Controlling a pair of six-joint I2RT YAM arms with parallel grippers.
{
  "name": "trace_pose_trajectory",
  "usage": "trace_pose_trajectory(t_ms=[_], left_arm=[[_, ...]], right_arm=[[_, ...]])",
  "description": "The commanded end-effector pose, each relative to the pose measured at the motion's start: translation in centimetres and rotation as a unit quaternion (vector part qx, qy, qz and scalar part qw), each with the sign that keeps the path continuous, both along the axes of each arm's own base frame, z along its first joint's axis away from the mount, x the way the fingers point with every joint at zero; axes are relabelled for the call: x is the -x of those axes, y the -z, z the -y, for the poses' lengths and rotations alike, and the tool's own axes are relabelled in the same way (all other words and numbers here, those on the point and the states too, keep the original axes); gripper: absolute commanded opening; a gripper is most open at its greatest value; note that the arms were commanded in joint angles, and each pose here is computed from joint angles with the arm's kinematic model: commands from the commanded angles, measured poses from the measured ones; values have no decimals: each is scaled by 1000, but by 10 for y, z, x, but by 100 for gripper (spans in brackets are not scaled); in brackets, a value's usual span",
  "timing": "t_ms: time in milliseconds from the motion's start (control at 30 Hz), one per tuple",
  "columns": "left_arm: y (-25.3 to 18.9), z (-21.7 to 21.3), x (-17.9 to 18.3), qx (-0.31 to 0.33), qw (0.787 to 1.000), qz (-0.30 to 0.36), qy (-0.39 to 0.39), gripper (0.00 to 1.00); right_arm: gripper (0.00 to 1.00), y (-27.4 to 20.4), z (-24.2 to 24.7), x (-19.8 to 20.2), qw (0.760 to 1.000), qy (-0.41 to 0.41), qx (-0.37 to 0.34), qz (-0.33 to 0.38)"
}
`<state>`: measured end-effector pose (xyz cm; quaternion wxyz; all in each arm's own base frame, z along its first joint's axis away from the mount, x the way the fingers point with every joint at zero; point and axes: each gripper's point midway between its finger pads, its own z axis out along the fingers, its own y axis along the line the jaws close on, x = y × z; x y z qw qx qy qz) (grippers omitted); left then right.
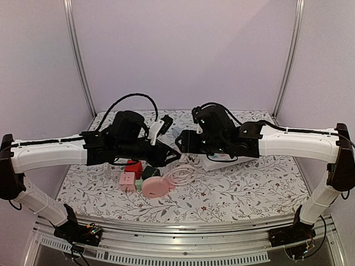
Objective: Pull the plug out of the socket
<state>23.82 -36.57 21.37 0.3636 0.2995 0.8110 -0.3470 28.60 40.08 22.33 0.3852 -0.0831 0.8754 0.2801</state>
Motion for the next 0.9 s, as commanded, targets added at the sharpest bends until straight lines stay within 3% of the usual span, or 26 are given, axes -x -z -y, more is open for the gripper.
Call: trace_pose_trajectory(t_ms=[0,167,333,433,733,867], left_arm=[[-2,-12,-11,11,1000,-10,-27,40],[-1,-15,-10,14,999,-26,-25,58],[7,-16,-7,9,999,-40,-22,66],[11,-15,-3,10,999,-49,-14,66],[11,-5,4,15,998,-52,19,50],[16,-3,5,7,998,-53,22,49]], right_arm=[[31,-20,-15,14,997,-68,-40,12],[31,-30,-21,22,993,-95,-64,17],[31,-36,-20,22,992,-97,-71,25],[31,-37,-20,22,992,-97,-73,26],[31,-36,-26,22,991,-104,-78,21],[31,-35,-25,21,992,-101,-79,19]])
